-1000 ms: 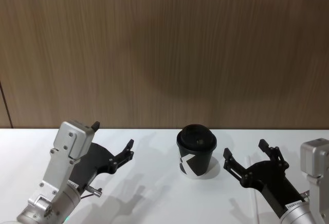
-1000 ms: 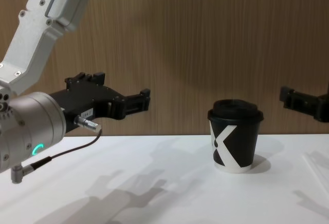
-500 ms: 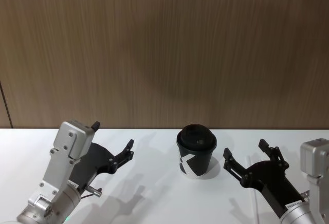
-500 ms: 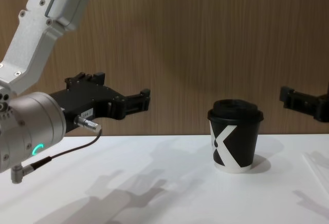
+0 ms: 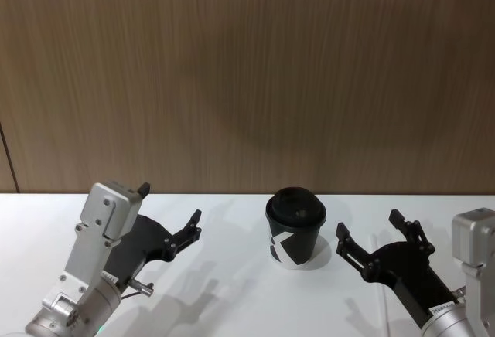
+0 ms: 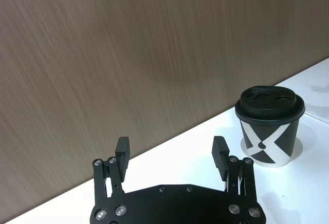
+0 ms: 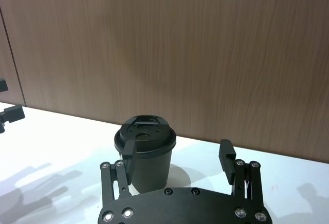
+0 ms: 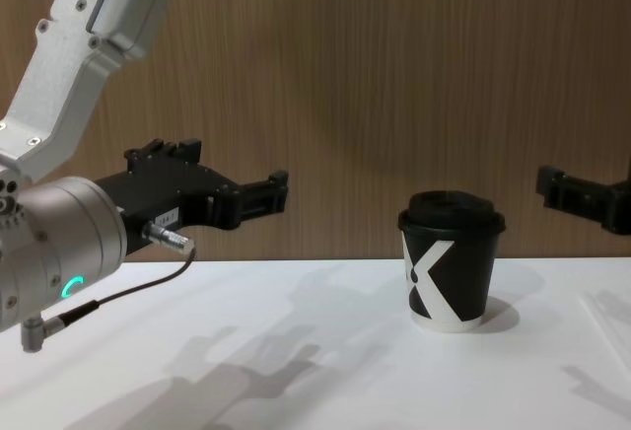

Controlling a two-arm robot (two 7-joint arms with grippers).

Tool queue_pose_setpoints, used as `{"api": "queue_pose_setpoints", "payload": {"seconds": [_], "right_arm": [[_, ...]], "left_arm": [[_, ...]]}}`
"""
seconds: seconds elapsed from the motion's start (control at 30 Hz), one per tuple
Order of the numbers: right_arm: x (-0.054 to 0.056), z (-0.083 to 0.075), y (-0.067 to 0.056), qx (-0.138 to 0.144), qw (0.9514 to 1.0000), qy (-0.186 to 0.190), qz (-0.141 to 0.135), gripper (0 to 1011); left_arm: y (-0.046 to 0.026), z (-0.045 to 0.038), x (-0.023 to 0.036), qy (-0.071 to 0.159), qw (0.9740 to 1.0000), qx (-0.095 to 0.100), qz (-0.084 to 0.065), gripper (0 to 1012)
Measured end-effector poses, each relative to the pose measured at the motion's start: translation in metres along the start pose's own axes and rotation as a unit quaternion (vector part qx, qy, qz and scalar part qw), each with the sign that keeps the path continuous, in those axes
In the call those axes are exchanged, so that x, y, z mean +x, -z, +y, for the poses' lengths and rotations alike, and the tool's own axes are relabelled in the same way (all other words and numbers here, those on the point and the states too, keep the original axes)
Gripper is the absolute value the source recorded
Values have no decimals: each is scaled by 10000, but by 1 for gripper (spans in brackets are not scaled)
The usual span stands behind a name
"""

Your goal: Pick up the straw with one hand, pass it to the other hand, and insert it into the cup.

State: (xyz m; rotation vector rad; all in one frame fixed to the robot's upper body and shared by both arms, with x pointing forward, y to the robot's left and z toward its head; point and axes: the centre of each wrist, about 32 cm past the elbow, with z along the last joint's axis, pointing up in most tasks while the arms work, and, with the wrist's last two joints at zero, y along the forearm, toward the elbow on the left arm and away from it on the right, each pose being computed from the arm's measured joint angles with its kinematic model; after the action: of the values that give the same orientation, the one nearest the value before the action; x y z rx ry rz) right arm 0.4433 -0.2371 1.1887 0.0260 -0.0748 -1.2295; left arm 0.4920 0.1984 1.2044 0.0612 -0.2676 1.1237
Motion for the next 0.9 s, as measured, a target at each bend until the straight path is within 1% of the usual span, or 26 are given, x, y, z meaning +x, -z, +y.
{"api": "queue_pose_setpoints", "payload": {"seconds": [0.73, 0.9], "right_arm": [[0, 0, 0, 0, 10000, 0, -1, 1001], [10, -7, 3, -30, 10000, 6, -47, 1001]], "left_arm": [[0, 0, 0, 0, 10000, -1, 0, 1002], [0, 0, 0, 0, 10000, 0, 0, 1003]]}}
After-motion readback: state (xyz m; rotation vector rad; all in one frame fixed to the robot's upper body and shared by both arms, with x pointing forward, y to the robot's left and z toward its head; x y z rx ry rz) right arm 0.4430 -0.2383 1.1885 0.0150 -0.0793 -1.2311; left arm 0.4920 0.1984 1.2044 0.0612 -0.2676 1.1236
